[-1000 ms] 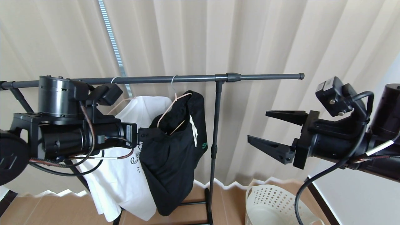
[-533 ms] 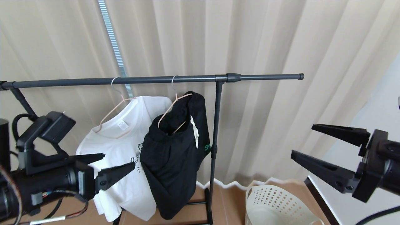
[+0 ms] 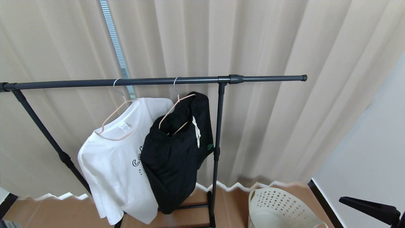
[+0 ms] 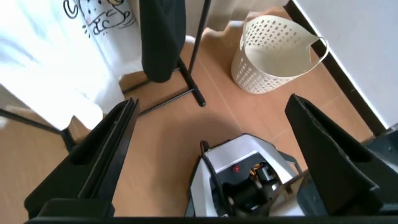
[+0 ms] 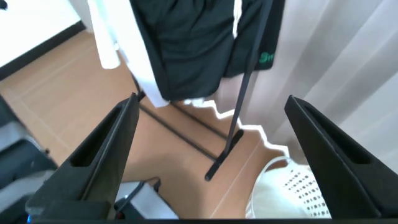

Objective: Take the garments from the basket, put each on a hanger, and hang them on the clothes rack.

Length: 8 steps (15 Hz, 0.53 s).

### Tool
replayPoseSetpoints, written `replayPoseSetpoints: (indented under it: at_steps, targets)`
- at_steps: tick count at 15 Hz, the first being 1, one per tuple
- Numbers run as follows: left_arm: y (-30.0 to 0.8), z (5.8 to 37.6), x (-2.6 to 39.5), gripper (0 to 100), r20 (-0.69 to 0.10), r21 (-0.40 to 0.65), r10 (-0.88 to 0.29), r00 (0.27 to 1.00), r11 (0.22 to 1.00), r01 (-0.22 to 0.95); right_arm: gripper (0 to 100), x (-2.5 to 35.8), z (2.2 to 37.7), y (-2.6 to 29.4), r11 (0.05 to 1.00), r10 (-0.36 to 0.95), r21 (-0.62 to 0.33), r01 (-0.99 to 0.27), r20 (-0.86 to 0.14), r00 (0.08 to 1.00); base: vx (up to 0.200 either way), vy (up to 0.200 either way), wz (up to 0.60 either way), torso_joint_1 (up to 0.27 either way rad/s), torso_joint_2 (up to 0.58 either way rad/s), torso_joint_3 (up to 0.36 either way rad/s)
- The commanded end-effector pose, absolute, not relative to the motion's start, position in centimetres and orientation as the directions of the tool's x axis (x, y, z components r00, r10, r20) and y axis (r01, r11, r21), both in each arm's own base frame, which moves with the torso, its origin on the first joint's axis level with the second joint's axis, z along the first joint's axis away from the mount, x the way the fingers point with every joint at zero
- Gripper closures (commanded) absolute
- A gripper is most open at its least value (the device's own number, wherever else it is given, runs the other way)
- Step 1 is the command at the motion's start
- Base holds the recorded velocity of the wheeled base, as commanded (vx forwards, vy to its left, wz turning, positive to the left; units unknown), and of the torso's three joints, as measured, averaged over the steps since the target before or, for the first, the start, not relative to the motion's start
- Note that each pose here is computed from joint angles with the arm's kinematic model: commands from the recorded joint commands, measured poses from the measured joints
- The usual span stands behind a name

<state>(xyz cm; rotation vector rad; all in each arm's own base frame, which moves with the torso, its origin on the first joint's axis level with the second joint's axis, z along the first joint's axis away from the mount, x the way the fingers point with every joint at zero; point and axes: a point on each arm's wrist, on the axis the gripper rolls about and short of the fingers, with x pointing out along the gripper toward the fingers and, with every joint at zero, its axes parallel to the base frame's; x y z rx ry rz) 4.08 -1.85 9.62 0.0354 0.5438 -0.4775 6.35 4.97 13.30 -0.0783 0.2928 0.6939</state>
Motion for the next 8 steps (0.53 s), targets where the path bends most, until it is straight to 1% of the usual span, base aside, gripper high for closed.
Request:
replayPoseSetpoints:
  at_steps: [1, 2, 3, 4, 5, 6, 7, 8]
  targets:
    - [-0.7, 7.9, 1.1, 0, -0.449, -0.075, -0.408, 0.795, 0.904, 0.421, 0, 5.6, 12.8, 4.4, 0.773, 0.618, 0.043, -0.633, -0.274, 0.737, 0.000, 0.000, 0.00, 0.000, 0.00, 0.000]
    - [-0.5, 7.9, 1.1, 0, -0.445, -0.058, -0.343, 0.827, 0.933, 0.355, 0, 5.4, 12.5, 4.3, 0.777, 0.614, 0.053, -0.627, -0.281, 0.737, 0.000, 0.000, 0.00, 0.000, 0.00, 0.000]
    - [-0.4, 7.9, 0.9, 0, -0.421, -0.047, -0.288, 0.860, 0.954, 0.297, 0, 5.2, 12.3, 4.1, 0.780, 0.611, 0.051, -0.623, -0.274, 0.743, 0.000, 0.000, 0.00, 0.000, 0.00, 0.000]
    - [-0.2, 7.9, 0.3, 0, -0.343, -0.039, -0.234, 0.910, 0.971, 0.235, 0, 4.8, 12.2, 3.8, 0.794, 0.596, 0.045, -0.607, -0.256, 0.761, 0.000, 0.000, 0.00, 0.000, 0.00, 0.000]
    - [-0.2, 7.9, -0.1, 0, -0.298, -0.032, -0.218, 0.929, 0.975, 0.219, 0, 4.8, 12.2, 3.7, 0.801, 0.586, 0.044, -0.597, -0.256, 0.768, 0.000, 0.000, 0.00, 0.000, 0.00, 0.000]
    - [-0.1, 7.9, -0.9, 0, -0.207, -0.017, -0.186, 0.960, 0.982, 0.187, 0, 4.5, 12.3, 3.4, 0.806, 0.580, 0.042, -0.590, -0.253, 0.775, 0.000, 0.000, 0.00, 0.000, 0.00, 0.000]
    - [0.0, 7.8, -1.2, 0, -0.162, -0.013, -0.150, 0.975, 0.989, 0.150, 0, 4.4, 12.3, 3.3, 0.809, 0.576, 0.044, -0.585, -0.252, 0.778, 0.000, 0.000, 0.00, 0.000, 0.00, 0.000]
    - [-0.1, 7.7, -1.6, 0, -0.116, -0.009, -0.078, 0.990, 0.997, 0.078, 0, 4.2, 12.2, 3.1, 0.822, 0.561, 0.051, -0.568, -0.250, 0.789, 0.000, 0.000, 0.00, 0.000, 0.00, 0.000]
